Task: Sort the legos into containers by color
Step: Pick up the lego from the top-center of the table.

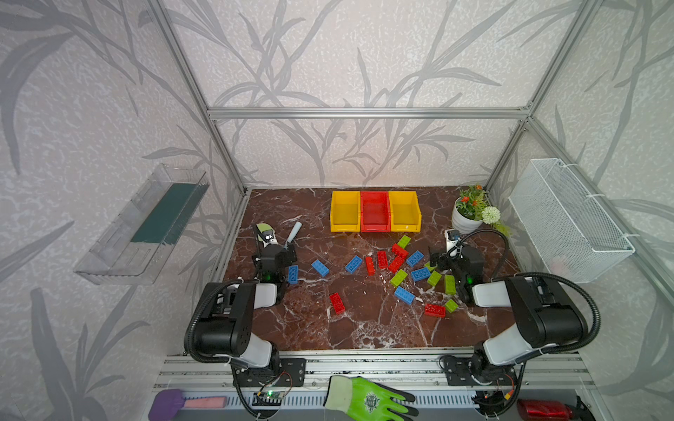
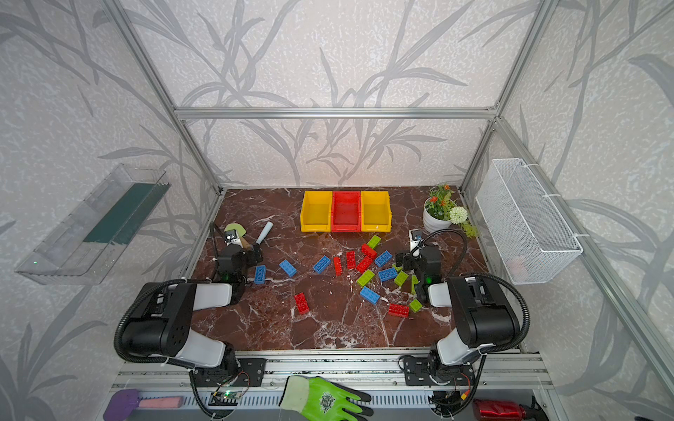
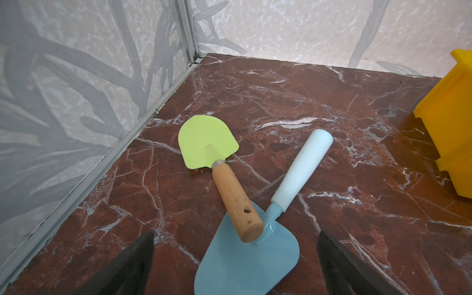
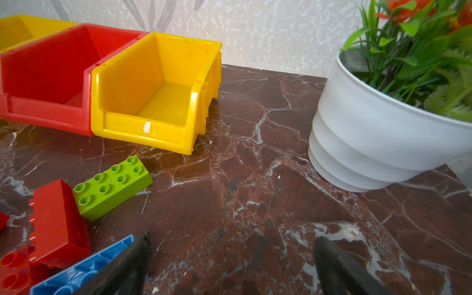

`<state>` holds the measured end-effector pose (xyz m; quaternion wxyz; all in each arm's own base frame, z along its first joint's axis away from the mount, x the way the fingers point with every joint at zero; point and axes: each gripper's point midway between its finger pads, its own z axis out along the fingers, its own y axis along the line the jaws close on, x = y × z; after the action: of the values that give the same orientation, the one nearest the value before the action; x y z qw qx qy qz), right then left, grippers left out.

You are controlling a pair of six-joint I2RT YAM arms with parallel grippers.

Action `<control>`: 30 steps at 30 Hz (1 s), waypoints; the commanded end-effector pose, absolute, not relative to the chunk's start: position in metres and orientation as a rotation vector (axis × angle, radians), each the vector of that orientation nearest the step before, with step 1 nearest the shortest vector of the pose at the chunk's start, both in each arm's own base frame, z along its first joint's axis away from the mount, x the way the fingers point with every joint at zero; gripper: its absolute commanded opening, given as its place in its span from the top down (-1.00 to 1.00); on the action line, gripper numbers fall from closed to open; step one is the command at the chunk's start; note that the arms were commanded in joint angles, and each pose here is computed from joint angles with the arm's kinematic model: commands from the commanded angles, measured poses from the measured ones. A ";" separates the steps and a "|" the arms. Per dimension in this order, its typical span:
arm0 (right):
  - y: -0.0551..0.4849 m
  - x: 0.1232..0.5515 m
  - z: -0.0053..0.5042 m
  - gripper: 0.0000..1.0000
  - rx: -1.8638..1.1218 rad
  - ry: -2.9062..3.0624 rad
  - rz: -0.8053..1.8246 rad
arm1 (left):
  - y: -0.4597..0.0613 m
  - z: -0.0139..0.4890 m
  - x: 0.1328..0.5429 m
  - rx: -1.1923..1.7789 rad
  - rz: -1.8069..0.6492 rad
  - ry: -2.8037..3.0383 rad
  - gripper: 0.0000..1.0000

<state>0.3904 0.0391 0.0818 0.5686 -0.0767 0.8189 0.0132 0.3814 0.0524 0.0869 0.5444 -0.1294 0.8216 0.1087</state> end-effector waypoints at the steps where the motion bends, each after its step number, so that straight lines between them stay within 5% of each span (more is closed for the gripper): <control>1: 0.042 0.397 0.093 -0.98 -0.191 1.880 0.027 | 0.057 0.095 0.387 -0.308 0.284 1.922 -0.98; 19: 0.039 0.398 0.093 -0.98 -0.179 1.880 0.027 | 0.056 0.095 0.388 -0.304 0.275 1.924 -0.98; 30: 0.025 0.400 0.151 -0.98 0.047 2.084 -0.175 | 0.040 0.134 0.404 -0.220 0.244 2.070 -0.98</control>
<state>0.4166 0.0328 0.1684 0.5714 -0.0069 0.8193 -0.0474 0.4045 0.0456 0.1193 0.5252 -0.1069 0.8379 0.1036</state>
